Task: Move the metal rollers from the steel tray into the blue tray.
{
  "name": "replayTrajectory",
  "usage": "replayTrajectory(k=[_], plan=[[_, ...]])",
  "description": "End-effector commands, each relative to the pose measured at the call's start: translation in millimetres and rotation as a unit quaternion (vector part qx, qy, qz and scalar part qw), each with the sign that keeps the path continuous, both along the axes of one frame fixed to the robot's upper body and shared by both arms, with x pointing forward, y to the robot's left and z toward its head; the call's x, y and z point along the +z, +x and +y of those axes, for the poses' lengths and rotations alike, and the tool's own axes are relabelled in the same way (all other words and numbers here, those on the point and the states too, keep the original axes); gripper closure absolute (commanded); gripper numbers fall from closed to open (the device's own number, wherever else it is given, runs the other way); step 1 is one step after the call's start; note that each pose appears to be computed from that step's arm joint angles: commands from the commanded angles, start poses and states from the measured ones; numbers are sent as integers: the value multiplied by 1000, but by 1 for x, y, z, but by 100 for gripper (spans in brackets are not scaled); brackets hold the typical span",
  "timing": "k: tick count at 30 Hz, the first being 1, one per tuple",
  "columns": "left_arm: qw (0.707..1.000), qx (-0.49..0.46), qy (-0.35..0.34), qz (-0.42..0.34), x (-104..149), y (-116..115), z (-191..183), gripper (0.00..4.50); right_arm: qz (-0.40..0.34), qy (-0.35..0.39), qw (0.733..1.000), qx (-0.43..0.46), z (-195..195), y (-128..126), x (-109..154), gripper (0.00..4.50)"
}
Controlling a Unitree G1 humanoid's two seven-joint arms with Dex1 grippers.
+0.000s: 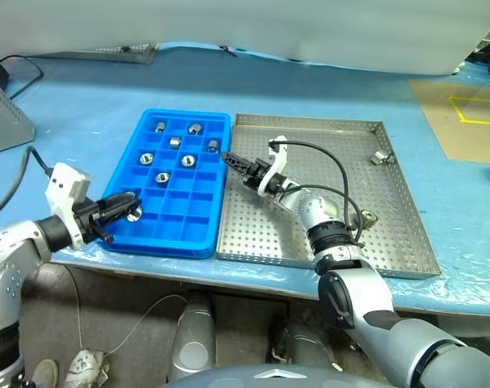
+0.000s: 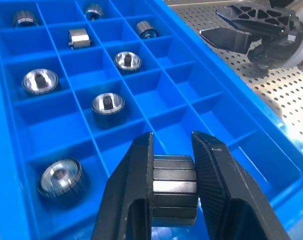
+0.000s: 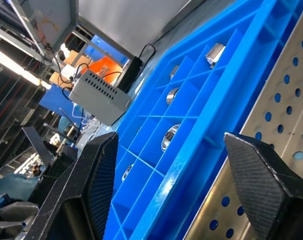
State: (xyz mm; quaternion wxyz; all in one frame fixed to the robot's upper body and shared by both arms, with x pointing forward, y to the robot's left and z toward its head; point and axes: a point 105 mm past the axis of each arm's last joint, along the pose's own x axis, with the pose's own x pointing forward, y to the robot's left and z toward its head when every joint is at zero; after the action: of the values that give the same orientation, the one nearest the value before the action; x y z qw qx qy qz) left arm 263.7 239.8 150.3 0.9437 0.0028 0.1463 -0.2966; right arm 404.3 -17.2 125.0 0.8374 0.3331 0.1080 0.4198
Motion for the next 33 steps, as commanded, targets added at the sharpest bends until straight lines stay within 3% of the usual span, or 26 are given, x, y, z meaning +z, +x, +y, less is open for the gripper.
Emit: replayTrajectory(k=[1,2,5,8,14,19,25,31,33], plan=[[1000,6,25,-17,3,-1,3,327,-24,11,1000,-2,-2,2,13,97],[999,11,32,-11,-1,-1,5,327,-24,11,1000,-3,-3,2,13,97],[999,7,42,6,-9,-1,6,268,-25,10,1000,-10,-8,2,12,97],[999,6,34,-2,-5,10,1,174,-28,10,999,-19,-14,4,14,97],[994,-88,-41,-48,31,42,-44,174,-48,0,998,-51,-35,4,22,97],[985,-146,-69,-61,43,65,-70,174,-82,-49,991,-96,-63,-2,28,97],[976,-121,-139,-113,65,92,-77,174,-88,-136,975,-150,-83,-1,13,97],[978,-100,-130,-126,58,96,-74,174,-96,-162,968,-164,-82,4,11,97],[978,-93,-134,-127,58,95,-72,169,-97,-165,967,-168,-80,8,12,64]])
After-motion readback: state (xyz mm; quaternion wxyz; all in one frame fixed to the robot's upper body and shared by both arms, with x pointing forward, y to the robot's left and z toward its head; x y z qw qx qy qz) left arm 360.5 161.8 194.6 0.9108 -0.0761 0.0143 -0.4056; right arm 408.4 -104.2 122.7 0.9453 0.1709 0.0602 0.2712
